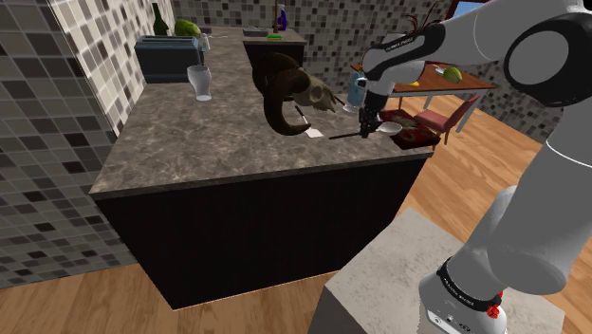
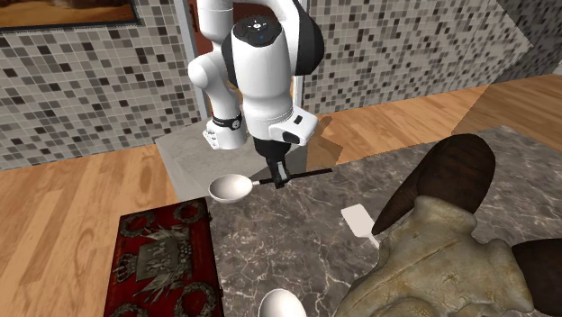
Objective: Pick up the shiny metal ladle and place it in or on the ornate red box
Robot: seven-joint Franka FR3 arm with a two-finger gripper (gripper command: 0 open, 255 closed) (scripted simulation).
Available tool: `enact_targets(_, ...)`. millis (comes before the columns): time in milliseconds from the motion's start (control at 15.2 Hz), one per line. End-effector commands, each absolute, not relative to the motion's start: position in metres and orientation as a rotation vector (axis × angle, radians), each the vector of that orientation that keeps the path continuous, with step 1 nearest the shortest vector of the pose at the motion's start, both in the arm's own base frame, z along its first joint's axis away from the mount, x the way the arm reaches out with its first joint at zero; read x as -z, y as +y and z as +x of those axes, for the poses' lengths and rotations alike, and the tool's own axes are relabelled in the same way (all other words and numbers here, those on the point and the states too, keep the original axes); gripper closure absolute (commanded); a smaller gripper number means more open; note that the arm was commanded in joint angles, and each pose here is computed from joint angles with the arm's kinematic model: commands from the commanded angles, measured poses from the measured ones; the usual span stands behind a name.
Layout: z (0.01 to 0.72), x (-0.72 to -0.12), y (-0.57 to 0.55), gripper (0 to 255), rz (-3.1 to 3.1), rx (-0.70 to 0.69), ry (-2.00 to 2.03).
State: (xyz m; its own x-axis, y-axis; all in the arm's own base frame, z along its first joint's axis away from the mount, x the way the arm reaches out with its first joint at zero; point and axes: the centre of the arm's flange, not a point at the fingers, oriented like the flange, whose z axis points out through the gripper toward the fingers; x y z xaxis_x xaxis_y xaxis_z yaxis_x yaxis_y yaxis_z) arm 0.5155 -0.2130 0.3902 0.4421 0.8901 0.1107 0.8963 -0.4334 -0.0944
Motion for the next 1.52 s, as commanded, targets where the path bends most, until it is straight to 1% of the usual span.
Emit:
enact_targets(0, 0.516, -0.402, -0.213, 255, -2.547, 0.066, -1.588)
enact_targets(726, 0.516, -0.455, -0.213, 255, -2.547, 0.066, -1.588)
enact_targets(1452, 0.506, -0.460, -0.358, 255, -2.547, 0.066, -1.588)
